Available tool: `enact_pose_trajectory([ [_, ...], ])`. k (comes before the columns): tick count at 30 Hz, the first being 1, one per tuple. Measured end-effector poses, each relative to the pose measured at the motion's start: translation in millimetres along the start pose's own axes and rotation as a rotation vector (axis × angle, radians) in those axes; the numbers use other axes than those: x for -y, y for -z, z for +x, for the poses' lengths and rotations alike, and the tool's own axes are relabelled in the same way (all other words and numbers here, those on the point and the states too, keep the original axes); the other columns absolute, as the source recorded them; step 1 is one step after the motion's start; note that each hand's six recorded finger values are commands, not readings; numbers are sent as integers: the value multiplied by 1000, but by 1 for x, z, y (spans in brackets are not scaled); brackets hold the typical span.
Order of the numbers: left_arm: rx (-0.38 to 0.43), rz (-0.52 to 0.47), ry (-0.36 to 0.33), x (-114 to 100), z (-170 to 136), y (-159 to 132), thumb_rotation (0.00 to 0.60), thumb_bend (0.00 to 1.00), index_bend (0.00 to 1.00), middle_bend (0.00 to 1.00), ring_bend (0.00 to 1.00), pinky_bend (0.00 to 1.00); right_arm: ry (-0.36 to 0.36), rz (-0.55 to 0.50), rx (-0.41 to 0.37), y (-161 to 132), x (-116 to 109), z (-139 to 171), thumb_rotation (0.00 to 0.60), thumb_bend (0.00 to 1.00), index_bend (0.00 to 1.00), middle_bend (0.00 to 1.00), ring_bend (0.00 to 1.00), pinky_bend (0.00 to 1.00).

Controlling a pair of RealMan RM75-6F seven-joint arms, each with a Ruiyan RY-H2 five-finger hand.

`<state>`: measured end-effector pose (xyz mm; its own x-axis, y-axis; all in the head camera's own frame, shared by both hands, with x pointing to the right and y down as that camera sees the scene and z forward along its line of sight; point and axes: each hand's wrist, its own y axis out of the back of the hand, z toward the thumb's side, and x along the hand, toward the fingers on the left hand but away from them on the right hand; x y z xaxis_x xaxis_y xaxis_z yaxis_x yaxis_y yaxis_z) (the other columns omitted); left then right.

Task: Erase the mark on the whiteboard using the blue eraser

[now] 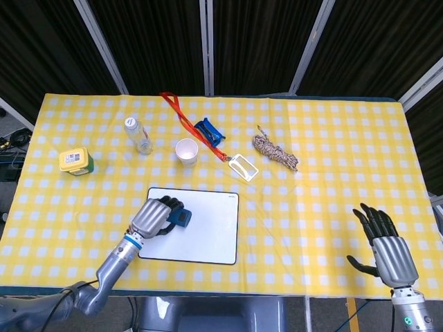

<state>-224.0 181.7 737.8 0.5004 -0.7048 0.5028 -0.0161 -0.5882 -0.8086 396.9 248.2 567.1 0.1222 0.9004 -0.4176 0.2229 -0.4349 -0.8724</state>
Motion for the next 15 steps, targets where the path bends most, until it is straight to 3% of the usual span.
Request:
enact_pose_trajectory([
  [4, -39, -2, -7, -2, -6, 22, 600, 651, 794, 610, 578, 530, 3, -1, 1, 0, 0, 0, 600, 71, 6, 0, 0, 0],
  [15, -173, -61, -114, -36, -48, 95, 600, 651, 789, 610, 578, 530, 1, 5, -3, -2, 0, 1, 600, 72, 6, 0, 0, 0],
])
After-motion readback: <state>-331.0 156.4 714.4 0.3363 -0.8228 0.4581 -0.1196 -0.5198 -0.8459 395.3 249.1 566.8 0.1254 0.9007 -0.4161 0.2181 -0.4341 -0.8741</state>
